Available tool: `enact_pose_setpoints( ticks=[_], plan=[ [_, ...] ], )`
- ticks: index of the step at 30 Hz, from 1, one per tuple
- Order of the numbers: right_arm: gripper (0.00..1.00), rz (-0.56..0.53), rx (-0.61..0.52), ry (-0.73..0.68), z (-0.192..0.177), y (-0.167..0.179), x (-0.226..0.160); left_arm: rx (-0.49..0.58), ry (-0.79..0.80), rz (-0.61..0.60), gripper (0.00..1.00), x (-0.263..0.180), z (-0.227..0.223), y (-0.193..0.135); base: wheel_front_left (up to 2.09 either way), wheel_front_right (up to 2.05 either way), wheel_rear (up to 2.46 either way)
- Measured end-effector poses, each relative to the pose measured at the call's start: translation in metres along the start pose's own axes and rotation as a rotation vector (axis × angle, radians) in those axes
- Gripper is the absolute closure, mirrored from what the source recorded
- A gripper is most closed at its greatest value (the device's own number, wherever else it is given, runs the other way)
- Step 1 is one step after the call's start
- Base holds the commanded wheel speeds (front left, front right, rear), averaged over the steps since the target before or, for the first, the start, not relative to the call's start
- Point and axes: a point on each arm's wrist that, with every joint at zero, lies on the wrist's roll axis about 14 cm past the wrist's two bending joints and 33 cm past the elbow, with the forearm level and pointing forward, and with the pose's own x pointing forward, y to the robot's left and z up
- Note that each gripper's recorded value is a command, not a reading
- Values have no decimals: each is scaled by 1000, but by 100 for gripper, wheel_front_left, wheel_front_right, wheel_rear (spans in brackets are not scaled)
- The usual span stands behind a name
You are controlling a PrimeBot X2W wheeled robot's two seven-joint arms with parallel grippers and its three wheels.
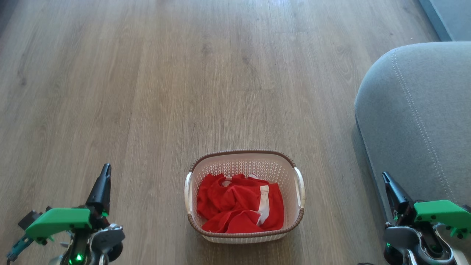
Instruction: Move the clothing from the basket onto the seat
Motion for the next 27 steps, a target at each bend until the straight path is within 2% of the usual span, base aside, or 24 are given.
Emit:
enact_pose_setpoints(
  ticks=[12, 13, 17, 27],
  plan=[
    [100, -10, 1, 1, 0, -3, -1, -1, 0, 11, 100, -1, 0, 4, 0, 0, 0],
    [0, -30, 4, 1, -1, -10, -3, -3, 0, 32, 0, -3, -1, 11, 0, 0, 0],
    [0, -93, 9, -2, -1, -32, -14, -8, -7, 108, 0, -17, 0, 37, 0, 0, 0],
    [0, -81, -22, -6, -4, -27, -12, 11, -12, 103, 0, -16, -2, 35, 0, 0, 0]
  ],
)
